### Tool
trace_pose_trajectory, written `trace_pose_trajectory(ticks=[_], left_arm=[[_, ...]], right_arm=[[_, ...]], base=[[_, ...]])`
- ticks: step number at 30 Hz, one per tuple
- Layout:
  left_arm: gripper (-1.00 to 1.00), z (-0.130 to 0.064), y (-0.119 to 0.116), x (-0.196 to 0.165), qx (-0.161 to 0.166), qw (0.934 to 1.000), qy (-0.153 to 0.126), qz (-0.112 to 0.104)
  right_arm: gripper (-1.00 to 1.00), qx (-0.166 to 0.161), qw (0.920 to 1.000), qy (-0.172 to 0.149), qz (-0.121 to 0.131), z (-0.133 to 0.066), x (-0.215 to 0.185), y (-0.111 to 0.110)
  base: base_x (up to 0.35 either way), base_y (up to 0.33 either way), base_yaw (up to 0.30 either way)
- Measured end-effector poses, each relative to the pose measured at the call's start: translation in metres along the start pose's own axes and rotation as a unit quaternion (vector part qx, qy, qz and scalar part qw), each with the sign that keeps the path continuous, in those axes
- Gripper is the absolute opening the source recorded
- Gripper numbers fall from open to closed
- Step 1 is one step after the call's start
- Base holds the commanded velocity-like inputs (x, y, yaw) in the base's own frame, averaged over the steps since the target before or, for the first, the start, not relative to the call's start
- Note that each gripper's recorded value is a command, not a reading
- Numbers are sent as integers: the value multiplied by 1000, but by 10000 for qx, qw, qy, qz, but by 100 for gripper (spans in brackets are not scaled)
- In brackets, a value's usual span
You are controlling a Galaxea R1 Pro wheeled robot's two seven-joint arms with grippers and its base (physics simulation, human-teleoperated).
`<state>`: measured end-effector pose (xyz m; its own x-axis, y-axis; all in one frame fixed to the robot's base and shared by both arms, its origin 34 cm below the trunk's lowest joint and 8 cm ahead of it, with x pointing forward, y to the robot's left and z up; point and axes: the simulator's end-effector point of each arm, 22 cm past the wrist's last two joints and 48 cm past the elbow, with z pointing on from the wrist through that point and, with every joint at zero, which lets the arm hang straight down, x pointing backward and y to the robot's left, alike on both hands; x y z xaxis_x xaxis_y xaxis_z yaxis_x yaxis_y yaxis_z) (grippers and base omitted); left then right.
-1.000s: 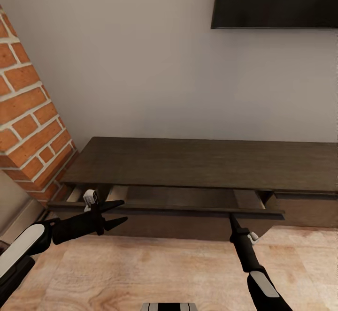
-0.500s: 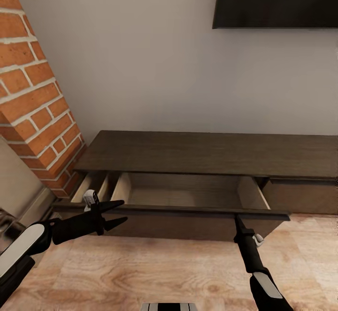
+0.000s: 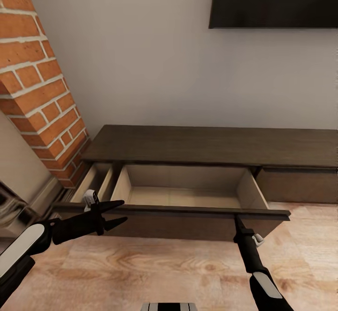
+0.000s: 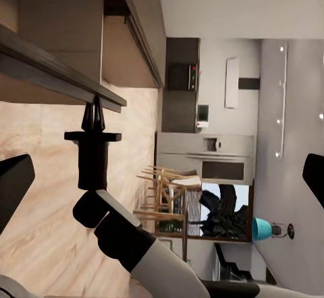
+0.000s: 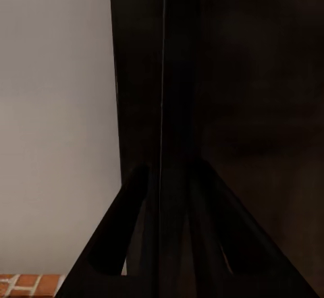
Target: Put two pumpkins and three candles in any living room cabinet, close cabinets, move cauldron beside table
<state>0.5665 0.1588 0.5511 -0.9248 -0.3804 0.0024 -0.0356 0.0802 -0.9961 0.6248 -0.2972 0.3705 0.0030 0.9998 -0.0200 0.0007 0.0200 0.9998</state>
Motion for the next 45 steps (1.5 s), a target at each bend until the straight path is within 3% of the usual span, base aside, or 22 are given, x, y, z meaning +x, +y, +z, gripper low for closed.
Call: trace_pose_trajectory(ticks=[15,21,31,32,33,45], left_arm=[[100,0,0,0,1,10000,0,3],[100,0,0,0,1,10000,0,1],[100,0,0,0,0,10000,0,1],[100,0,0,0,0,10000,0,1],[100,0,0,0,1,10000,0,3],[100,0,0,0,0,10000,0,-1]], right_arm=[[-100,-2,10000,18,2,0,1,0],[-100,116,9999,15,1,14,1,1],[-100,127,9999,14,4,16,1,1],[100,127,9999,14,3,16,1,1],[100,-51,9995,322,-18,3,21,3],[100,-40,9995,327,-10,2,22,3]], base=[[-49,0,0],[-106,0,0],[-7,0,0],[0,0,0],[0,0,0],[-63,0,0]])
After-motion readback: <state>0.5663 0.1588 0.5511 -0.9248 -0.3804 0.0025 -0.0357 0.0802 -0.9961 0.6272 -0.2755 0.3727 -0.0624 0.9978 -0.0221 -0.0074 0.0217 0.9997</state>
